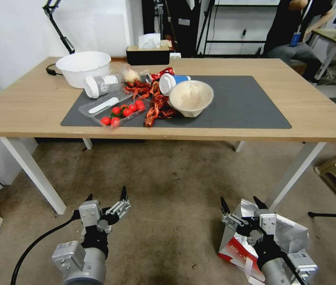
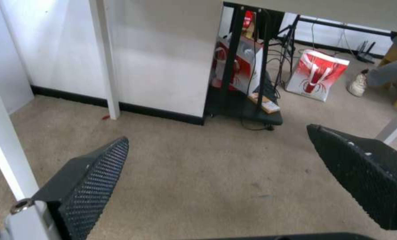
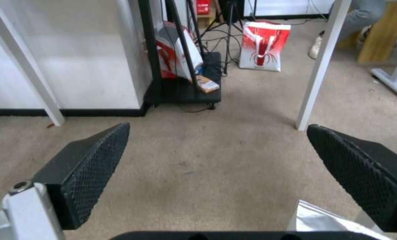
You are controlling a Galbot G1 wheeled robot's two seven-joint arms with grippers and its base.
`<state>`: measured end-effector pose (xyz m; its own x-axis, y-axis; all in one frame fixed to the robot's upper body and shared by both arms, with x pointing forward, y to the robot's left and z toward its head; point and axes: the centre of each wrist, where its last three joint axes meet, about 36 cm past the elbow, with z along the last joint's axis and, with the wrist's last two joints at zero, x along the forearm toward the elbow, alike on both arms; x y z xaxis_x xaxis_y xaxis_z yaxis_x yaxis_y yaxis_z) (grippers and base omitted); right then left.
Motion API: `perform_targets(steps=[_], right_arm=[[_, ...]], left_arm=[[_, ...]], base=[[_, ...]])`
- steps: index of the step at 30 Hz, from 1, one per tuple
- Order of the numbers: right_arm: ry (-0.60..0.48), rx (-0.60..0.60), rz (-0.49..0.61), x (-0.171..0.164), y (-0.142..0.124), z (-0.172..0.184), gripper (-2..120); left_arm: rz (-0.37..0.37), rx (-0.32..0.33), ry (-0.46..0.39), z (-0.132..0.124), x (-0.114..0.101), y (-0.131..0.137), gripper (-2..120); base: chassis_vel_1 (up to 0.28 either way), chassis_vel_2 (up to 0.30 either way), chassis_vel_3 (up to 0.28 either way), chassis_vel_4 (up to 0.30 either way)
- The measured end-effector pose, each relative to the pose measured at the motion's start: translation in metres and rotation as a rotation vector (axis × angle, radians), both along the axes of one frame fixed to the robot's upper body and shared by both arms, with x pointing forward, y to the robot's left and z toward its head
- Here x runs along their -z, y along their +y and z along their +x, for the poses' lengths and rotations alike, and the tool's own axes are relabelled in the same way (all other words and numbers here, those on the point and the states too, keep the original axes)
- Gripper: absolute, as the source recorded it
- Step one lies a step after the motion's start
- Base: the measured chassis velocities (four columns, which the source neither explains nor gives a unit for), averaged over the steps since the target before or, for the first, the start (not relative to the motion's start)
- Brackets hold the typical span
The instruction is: Pick up the food delivery bag from the floor and place it on the table.
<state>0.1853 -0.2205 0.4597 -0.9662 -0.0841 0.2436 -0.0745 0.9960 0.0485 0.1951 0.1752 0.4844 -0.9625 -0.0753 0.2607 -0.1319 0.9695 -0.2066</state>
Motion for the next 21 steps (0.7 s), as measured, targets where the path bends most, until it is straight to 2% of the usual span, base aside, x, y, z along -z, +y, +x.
perform_targets(steps=[21], right_arm=[[0.005, 0.001, 0.001, 0.0004, 0.0003, -0.0005, 100]], left_arm=[[0.0, -0.001, -0.001, -0.0008, -0.0006, 0.0002, 100]], base=[[0.0, 0.0, 0.0, 0.0]])
